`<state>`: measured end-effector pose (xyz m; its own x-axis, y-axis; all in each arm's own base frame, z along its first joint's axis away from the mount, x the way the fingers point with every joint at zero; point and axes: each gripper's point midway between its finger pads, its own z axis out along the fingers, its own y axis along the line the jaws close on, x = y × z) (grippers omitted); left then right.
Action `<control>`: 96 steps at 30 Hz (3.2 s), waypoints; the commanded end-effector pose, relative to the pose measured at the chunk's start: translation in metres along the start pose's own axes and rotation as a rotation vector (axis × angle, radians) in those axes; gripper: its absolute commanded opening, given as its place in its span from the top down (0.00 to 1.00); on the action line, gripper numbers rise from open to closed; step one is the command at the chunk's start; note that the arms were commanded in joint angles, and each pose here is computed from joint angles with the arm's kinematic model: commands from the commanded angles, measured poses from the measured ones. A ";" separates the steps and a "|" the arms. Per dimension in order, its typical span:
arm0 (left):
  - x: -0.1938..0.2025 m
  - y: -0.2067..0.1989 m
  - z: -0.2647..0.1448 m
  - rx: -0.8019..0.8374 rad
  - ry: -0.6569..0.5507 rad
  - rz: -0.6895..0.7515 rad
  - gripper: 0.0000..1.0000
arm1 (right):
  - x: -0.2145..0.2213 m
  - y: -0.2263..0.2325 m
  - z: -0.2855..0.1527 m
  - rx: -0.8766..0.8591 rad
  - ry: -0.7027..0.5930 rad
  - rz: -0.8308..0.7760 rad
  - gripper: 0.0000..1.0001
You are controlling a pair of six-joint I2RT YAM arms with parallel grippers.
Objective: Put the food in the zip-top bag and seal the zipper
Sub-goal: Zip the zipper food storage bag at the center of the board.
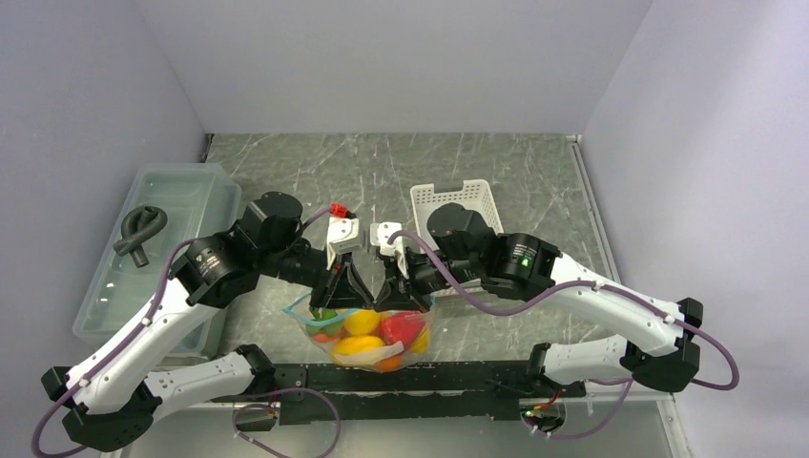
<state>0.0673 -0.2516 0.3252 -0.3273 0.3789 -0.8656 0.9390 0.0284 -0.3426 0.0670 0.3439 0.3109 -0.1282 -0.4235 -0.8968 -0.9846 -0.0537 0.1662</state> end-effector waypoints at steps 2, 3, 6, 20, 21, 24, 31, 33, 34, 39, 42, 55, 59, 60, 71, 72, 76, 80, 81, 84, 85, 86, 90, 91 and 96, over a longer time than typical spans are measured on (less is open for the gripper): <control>0.003 -0.006 -0.010 -0.020 0.008 0.023 1.00 | -0.039 0.000 -0.029 0.070 -0.122 -0.056 1.00; 0.003 -0.006 -0.011 -0.024 0.011 0.019 1.00 | -0.039 -0.001 -0.030 0.076 -0.121 -0.056 1.00; 0.005 -0.006 -0.014 -0.044 0.017 0.005 1.00 | -0.036 -0.003 -0.034 0.092 -0.116 -0.052 1.00; 0.010 -0.007 -0.040 -0.191 -0.004 -0.046 1.00 | -0.022 -0.008 -0.054 0.162 -0.112 -0.023 1.00; 0.010 -0.006 -0.041 -0.200 -0.008 -0.046 1.00 | -0.021 -0.008 -0.054 0.164 -0.112 -0.021 1.00; 0.010 -0.006 -0.047 -0.231 -0.018 -0.045 1.00 | -0.019 -0.008 -0.055 0.167 -0.111 -0.015 1.00; 0.011 -0.003 -0.060 -0.310 -0.046 -0.053 1.00 | -0.020 -0.010 -0.055 0.176 -0.107 -0.013 1.00; 0.013 -0.003 -0.063 -0.329 -0.050 -0.057 1.00 | -0.020 -0.011 -0.055 0.181 -0.107 -0.012 1.00; 0.015 -0.003 -0.065 -0.338 -0.049 -0.062 1.00 | -0.021 -0.011 -0.056 0.184 -0.110 -0.014 1.00; 0.022 0.000 -0.075 -0.399 -0.054 -0.081 1.00 | -0.023 -0.014 -0.059 0.203 -0.119 -0.017 1.00; 0.024 -0.001 -0.079 -0.419 -0.069 -0.089 1.00 | -0.023 -0.016 -0.059 0.216 -0.120 -0.020 1.00; 0.020 -0.001 -0.094 -0.485 -0.141 -0.086 1.00 | -0.025 -0.017 -0.057 0.209 -0.123 -0.017 1.00; 0.014 -0.001 -0.077 -0.406 -0.127 -0.075 1.00 | -0.028 -0.014 -0.052 0.178 -0.137 -0.021 1.00; 0.012 0.000 -0.070 -0.381 -0.120 -0.071 1.00 | -0.030 -0.013 -0.051 0.170 -0.141 -0.021 1.00; -0.021 0.011 -0.011 -0.139 -0.106 -0.025 1.00 | -0.034 -0.010 -0.034 0.097 -0.142 -0.031 1.00; -0.022 0.014 -0.008 -0.138 -0.107 -0.021 1.00 | -0.034 -0.010 -0.034 0.095 -0.145 -0.034 1.00; -0.026 0.022 0.002 -0.127 -0.108 -0.019 0.99 | -0.031 -0.010 -0.030 0.085 -0.138 -0.032 1.00; -0.030 0.027 0.008 -0.126 -0.115 -0.016 0.97 | -0.026 -0.012 -0.028 0.092 -0.132 -0.028 1.00; -0.031 0.029 0.009 -0.130 -0.118 -0.015 0.97 | -0.024 -0.012 -0.028 0.095 -0.131 -0.026 1.00; -0.030 0.033 0.011 -0.140 -0.113 -0.018 0.97 | -0.017 -0.017 -0.028 0.120 -0.116 -0.016 1.00; -0.029 0.034 0.011 -0.148 -0.107 -0.022 0.97 | -0.014 -0.019 -0.027 0.129 -0.107 -0.011 1.00; -0.027 0.036 0.010 -0.159 -0.102 -0.027 0.97 | -0.010 -0.020 -0.026 0.134 -0.098 -0.003 1.00; -0.018 0.039 0.007 -0.193 -0.079 -0.045 0.97 | 0.006 -0.025 -0.022 0.157 -0.073 0.019 1.00; -0.016 0.039 0.006 -0.195 -0.076 -0.048 0.97 | 0.009 -0.026 -0.022 0.162 -0.071 0.023 1.00; -0.006 0.035 0.003 -0.199 -0.065 -0.064 0.98 | 0.025 -0.033 -0.022 0.208 -0.058 0.034 0.83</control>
<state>0.1067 -0.2576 0.3023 -0.4366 0.3509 -0.8284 0.8945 0.2678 -0.3580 0.0892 0.3152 0.2801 -0.1863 -0.4363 -0.8803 -0.9822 0.1036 0.1565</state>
